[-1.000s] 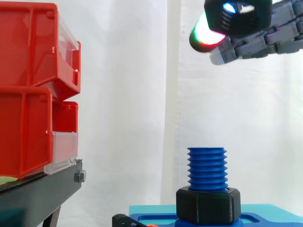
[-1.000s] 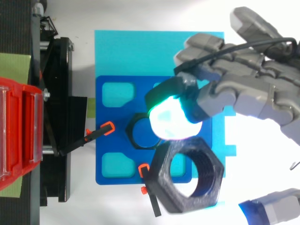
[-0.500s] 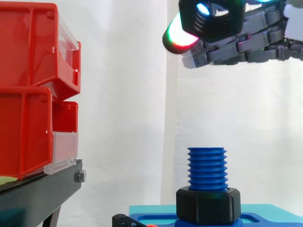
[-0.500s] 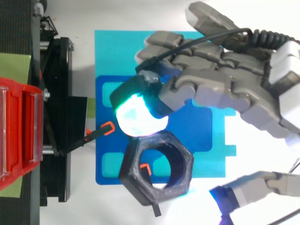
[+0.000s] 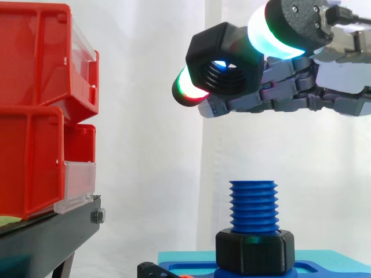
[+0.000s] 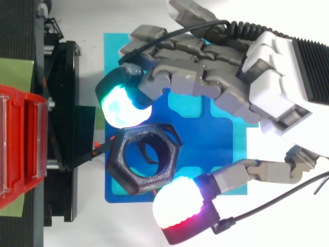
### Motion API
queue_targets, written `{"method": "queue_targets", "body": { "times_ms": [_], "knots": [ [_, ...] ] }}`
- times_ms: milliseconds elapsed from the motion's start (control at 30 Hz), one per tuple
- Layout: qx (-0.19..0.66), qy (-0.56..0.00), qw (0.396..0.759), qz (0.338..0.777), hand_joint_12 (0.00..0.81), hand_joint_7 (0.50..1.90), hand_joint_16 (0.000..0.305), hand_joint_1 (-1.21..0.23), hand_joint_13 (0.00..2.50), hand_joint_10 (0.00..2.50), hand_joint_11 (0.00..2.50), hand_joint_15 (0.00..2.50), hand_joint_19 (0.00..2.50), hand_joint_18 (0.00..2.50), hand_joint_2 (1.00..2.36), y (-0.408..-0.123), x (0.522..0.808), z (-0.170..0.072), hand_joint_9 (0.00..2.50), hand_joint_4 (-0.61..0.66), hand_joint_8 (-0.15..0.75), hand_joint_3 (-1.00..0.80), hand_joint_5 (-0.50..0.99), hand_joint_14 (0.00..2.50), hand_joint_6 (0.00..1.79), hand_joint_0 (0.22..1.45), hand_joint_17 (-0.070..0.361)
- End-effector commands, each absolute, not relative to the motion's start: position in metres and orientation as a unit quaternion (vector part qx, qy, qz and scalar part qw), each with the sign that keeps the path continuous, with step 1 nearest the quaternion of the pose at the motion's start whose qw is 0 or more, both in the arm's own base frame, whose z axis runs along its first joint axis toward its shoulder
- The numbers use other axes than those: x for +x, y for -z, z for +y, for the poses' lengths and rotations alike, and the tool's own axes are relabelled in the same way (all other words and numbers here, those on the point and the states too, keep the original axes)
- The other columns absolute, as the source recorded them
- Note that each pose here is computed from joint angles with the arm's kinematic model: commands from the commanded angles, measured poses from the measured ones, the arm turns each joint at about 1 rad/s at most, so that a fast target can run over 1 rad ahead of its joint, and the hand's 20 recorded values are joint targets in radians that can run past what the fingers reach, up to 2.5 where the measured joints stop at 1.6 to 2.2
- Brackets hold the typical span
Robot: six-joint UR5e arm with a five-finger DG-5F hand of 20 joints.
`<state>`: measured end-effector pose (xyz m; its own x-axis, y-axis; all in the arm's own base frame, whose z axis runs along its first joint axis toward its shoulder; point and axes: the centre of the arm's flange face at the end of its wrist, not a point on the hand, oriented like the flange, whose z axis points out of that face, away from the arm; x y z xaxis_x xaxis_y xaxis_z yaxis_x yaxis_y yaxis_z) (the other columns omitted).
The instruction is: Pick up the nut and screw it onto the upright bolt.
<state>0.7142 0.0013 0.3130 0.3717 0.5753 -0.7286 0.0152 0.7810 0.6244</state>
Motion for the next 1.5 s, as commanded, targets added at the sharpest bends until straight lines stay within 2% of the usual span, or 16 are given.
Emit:
{"method": "queue_targets", "body": {
  "times_ms": [0,300,867,1467],
  "knots": [
    [0.277,-0.176,0.781,0.532,0.345,1.06,0.042,-0.63,0.34,0.00,0.00,0.00,0.00,0.08,1.00,-0.311,0.715,-0.002,0.47,0.29,0.282,-0.50,-0.21,0.00,0.50,0.54,0.094],
    [0.281,-0.163,0.775,0.542,0.343,1.06,0.042,-0.62,0.34,0.00,0.00,0.00,0.00,0.09,1.00,-0.307,0.713,-0.007,0.48,0.29,0.282,-0.50,-0.21,0.00,0.50,0.53,0.094],
    [0.270,-0.149,0.741,0.597,0.339,1.06,0.041,-0.62,0.36,0.00,0.00,0.00,0.00,0.11,1.00,-0.294,0.703,-0.005,0.49,0.29,0.284,-0.50,-0.20,0.00,0.50,0.53,0.093],
    [0.276,-0.156,0.730,0.606,0.336,1.05,0.041,-0.61,0.38,0.00,0.00,0.00,0.00,0.12,1.00,-0.290,0.701,-0.008,0.49,0.29,0.285,-0.50,-0.20,0.00,0.50,0.54,0.092]
  ]
}}
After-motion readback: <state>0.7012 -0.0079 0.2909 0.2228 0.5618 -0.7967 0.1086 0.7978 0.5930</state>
